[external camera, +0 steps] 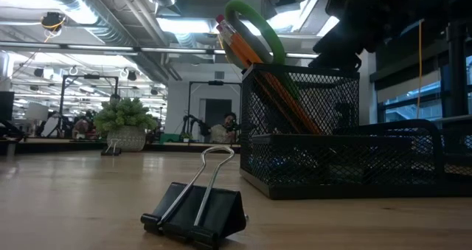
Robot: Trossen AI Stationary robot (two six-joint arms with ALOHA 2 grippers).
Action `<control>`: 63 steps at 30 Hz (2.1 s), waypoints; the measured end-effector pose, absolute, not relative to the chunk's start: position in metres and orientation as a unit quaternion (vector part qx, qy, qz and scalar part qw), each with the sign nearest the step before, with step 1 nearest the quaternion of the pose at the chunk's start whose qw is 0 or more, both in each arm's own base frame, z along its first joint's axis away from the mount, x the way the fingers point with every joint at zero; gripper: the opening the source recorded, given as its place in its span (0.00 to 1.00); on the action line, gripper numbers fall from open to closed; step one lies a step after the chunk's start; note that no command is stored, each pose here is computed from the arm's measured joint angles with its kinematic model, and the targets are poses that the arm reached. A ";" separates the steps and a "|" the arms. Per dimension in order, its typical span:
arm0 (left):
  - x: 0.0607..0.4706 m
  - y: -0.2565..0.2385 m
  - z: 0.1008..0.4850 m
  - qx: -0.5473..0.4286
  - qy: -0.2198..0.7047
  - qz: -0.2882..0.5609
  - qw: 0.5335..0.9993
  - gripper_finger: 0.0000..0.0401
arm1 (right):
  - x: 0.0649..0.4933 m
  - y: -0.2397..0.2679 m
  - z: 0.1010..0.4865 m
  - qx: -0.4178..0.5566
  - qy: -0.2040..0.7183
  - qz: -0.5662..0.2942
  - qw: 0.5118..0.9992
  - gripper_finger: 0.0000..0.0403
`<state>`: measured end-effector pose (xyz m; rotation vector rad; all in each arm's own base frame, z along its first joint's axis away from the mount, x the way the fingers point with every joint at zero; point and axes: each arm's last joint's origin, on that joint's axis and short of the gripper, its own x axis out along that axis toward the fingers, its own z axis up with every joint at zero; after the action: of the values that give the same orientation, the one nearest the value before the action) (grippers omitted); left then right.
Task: Pick and place office supplies into organizer
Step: Put the eraser into the bottom left slot of the desk organizer
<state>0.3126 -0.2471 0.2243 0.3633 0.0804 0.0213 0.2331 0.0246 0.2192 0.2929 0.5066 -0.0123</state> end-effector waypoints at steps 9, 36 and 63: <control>0.310 -0.236 0.194 0.229 0.019 -0.041 0.972 0.04 | 0.231 0.022 0.216 0.130 0.263 -0.050 0.955 0.47; 0.333 -0.227 0.112 0.228 0.045 0.030 0.972 0.04 | 0.229 0.021 0.212 0.126 0.280 -0.059 0.950 0.47; 0.353 -0.197 0.085 0.195 0.079 0.044 0.977 0.04 | 0.229 0.021 0.213 0.126 0.279 -0.059 0.950 0.47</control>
<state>0.3528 -0.1966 0.0846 0.3924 0.1601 0.0894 0.2292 0.0211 0.2125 0.2560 0.5680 -0.1199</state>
